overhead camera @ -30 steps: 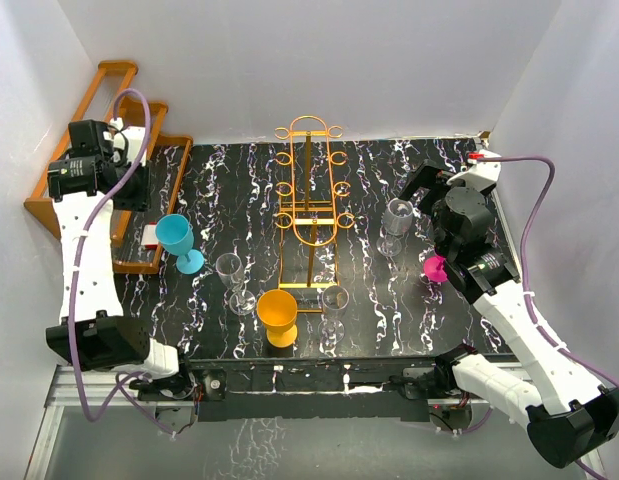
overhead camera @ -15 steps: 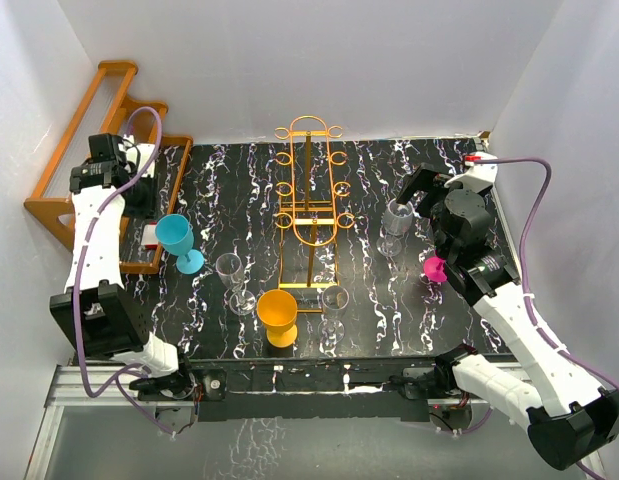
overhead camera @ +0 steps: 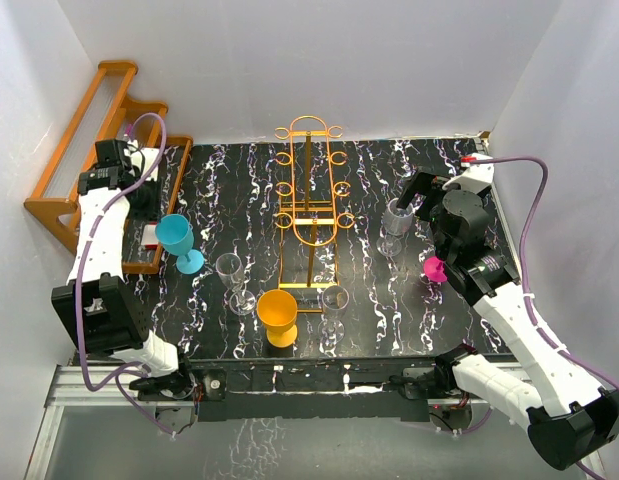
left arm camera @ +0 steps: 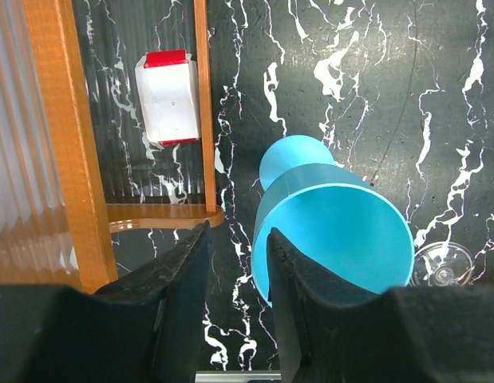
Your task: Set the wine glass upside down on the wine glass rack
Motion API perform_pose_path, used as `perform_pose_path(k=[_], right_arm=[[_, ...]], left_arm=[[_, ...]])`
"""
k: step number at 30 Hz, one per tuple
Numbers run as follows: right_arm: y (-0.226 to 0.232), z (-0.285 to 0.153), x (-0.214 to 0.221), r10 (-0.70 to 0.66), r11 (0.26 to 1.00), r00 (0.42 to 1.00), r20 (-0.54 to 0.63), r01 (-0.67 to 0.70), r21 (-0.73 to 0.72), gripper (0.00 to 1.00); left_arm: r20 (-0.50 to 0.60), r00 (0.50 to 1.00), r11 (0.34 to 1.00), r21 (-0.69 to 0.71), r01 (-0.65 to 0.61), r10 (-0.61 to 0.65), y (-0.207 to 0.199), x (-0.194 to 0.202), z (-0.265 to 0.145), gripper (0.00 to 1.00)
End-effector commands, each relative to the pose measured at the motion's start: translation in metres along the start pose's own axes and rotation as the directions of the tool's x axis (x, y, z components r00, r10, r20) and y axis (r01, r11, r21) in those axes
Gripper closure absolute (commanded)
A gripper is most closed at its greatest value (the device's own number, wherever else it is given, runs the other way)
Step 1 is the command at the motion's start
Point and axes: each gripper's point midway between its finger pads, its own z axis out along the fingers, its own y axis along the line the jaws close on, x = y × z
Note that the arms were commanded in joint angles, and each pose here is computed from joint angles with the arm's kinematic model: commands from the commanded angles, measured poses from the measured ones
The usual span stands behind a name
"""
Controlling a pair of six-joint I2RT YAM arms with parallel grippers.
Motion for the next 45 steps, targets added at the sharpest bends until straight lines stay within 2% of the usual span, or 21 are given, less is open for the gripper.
perform_pose_path(k=[1,8,10,12,13,14,17,19,21,24,27,29,30,32,33,35,37,38,41,43,45], right_arm=[[0.005,-0.006,-0.031,0.031,0.999,0.997,0.071,-0.03,-0.014,0.01],[0.005,-0.005,-0.034,0.026,1.0,0.997,0.07,-0.026,-0.009,0.02],[0.005,-0.006,-0.034,0.028,1.0,0.997,0.07,-0.027,-0.011,0.02],[0.005,-0.006,-0.033,0.03,1.0,0.997,0.069,-0.03,-0.011,0.02],[0.005,-0.007,-0.034,0.033,0.999,0.997,0.07,-0.033,-0.01,0.02],[0.004,-0.008,-0.034,0.035,0.999,0.997,0.07,-0.035,-0.009,0.02],[0.003,-0.01,-0.038,0.034,0.999,0.997,0.074,-0.034,-0.001,0.02],[0.001,-0.012,-0.043,0.029,1.0,0.996,0.08,-0.03,0.008,0.02],[0.0,-0.015,-0.052,0.021,1.0,0.995,0.097,-0.023,0.014,0.02],[-0.001,-0.019,-0.068,0.025,0.999,0.991,0.131,-0.027,0.017,0.02],[-0.002,-0.025,-0.09,0.041,0.998,0.984,0.175,-0.047,0.028,0.02],[-0.002,-0.031,-0.11,0.06,0.997,0.974,0.219,-0.068,0.029,0.02],[0.001,-0.034,-0.121,0.07,0.997,0.967,0.243,-0.075,0.012,0.02],[0.016,-0.042,-0.141,0.089,0.995,0.955,0.282,-0.071,-0.076,0.02],[0.032,-0.048,-0.151,0.103,0.985,0.951,0.293,-0.056,-0.164,0.02],[0.069,-0.06,-0.164,0.119,0.934,0.948,0.294,-0.007,-0.358,0.01],[0.111,-0.079,-0.175,0.127,0.828,0.953,0.275,0.051,-0.559,0.01],[0.13,-0.089,-0.177,0.134,0.76,0.959,0.25,0.063,-0.647,0.01],[0.18,-0.115,-0.178,0.159,0.524,0.978,0.133,0.03,-0.851,0.01],[0.201,-0.131,-0.18,0.192,0.378,0.98,0.057,-0.02,-0.925,0.01],[0.215,-0.139,-0.186,0.243,0.267,0.97,-0.01,-0.077,-0.961,0.03]], left_arm=[[-0.014,1.0,1.0,0.024,-0.006,0.006,-0.005,0.007,0.008,0.66],[-0.019,1.0,0.999,0.037,-0.006,0.007,-0.008,0.014,0.015,0.67],[-0.026,1.0,0.999,0.049,-0.009,0.01,-0.01,0.017,0.017,0.7],[-0.032,0.999,0.997,0.074,-0.014,0.017,-0.015,0.021,0.019,0.81],[-0.034,0.999,0.996,0.089,-0.018,0.021,-0.018,0.023,0.019,0.96],[-0.037,0.999,0.995,0.103,-0.017,0.021,-0.02,0.024,0.019,1.0],[-0.018,1.0,0.993,0.115,-0.022,0.024,-0.023,0.018,0.009,1.0],[0.038,0.999,0.995,0.095,-0.038,0.035,-0.022,0.0,-0.013,1.0],[0.146,0.987,0.996,0.053,-0.075,0.067,-0.021,-0.029,-0.05,1.0],[0.388,0.912,0.991,-0.055,-0.122,0.134,-0.02,-0.081,-0.121,1.0],[0.634,0.749,0.981,-0.151,-0.123,0.191,-0.022,-0.125,-0.195,1.0],[0.741,0.635,0.976,-0.174,-0.133,0.219,-0.028,-0.148,-0.231,1.0],[0.795,0.561,0.973,-0.182,-0.144,0.231,-0.032,-0.159,-0.249,1.0],[0.881,0.413,0.969,-0.17,-0.178,0.23,-0.047,-0.175,-0.282,1.0],[0.918,0.324,0.968,-0.176,-0.179,0.227,-0.051,-0.185,-0.3,1.0],[0.964,0.184,0.971,-0.16,-0.177,0.192,-0.059,-0.197,-0.326,1.0],[0.985,0.007,0.969,-0.166,-0.182,0.171,-0.069,-0.197,-0.358,1.0],[0.981,-0.105,0.964,-0.181,-0.194,0.163,-0.076,-0.194,-0.377,1.0],[0.906,-0.406,0.939,-0.239,-0.248,0.123,-0.101,-0.172,-0.419,1.0],[0.839,-0.537,0.924,-0.272,-0.268,0.092,-0.112,-0.158,-0.437,1.0],[0.792,-0.606,0.914,-0.296,-0.279,0.071,-0.12,-0.148,-0.452,1.0]])
